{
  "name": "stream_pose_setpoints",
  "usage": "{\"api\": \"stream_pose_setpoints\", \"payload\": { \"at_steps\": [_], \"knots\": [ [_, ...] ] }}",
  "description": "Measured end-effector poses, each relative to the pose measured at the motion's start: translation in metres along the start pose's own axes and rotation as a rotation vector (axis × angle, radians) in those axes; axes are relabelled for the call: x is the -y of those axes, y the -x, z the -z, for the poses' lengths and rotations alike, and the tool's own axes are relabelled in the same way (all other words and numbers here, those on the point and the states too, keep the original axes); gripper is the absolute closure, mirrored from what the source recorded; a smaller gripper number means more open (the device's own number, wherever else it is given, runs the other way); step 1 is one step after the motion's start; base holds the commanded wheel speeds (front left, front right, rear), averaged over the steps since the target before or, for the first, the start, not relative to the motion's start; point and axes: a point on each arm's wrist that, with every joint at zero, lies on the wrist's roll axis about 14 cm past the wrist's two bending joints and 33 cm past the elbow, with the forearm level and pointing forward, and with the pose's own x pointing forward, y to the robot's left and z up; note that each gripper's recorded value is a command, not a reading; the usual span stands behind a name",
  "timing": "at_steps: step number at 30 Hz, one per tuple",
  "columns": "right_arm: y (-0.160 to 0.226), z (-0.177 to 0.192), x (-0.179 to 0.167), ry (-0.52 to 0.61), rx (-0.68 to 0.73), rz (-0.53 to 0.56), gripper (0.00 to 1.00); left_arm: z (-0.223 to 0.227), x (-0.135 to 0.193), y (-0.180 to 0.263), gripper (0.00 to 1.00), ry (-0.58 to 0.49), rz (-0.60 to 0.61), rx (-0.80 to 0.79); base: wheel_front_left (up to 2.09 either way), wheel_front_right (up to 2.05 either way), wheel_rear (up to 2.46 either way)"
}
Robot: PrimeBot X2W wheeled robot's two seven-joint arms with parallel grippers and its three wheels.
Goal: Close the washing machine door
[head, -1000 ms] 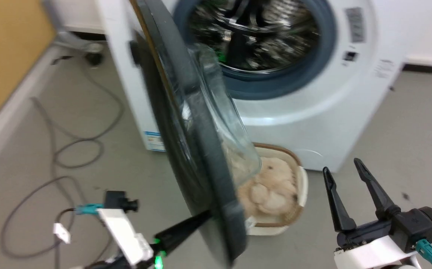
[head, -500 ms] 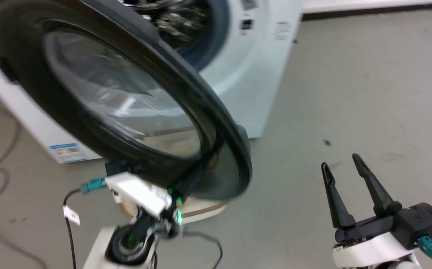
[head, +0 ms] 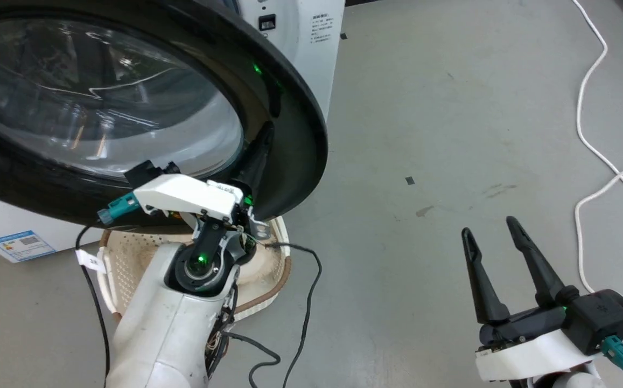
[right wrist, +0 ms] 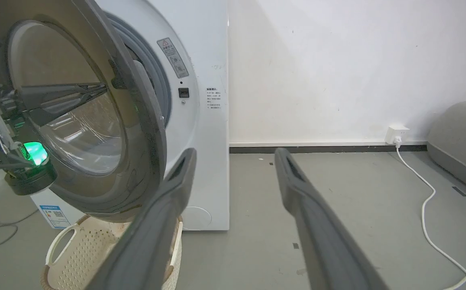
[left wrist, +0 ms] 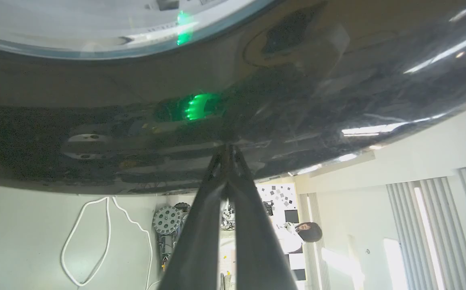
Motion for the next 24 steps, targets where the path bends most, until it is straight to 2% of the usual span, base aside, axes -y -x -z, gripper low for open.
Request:
{"api": "stream_pose_setpoints", "payload": {
  "at_steps": [6,10,16,21,24],
  "knots": [
    [-0.005,-0.003,-0.008,-0.014,0.017,-0.026,0.0,0.005,-0.007,0.015,1.0,-0.061,-0.027,-0.03,0.0,0.0,0.0],
    [-0.016,-0.006,-0.027,-0.029,0.041,-0.088,0.0,0.002,-0.023,0.064,1.0,-0.33,-0.082,-0.06,0.0,0.0,0.0],
    [-0.025,-0.009,-0.056,-0.052,0.063,-0.177,0.0,-0.05,-0.023,0.126,1.0,-0.858,-0.118,0.079,0.0,0.0,0.0],
    [-0.03,-0.014,-0.083,-0.069,0.083,-0.259,0.0,-0.101,-0.003,0.173,1.0,-1.233,-0.188,0.241,0.0,0.0,0.0],
    [-0.029,-0.012,-0.099,-0.076,0.078,-0.309,0.0,-0.126,0.029,0.199,1.0,-1.369,-0.215,0.403,0.0,0.0,0.0]
  ]
}}
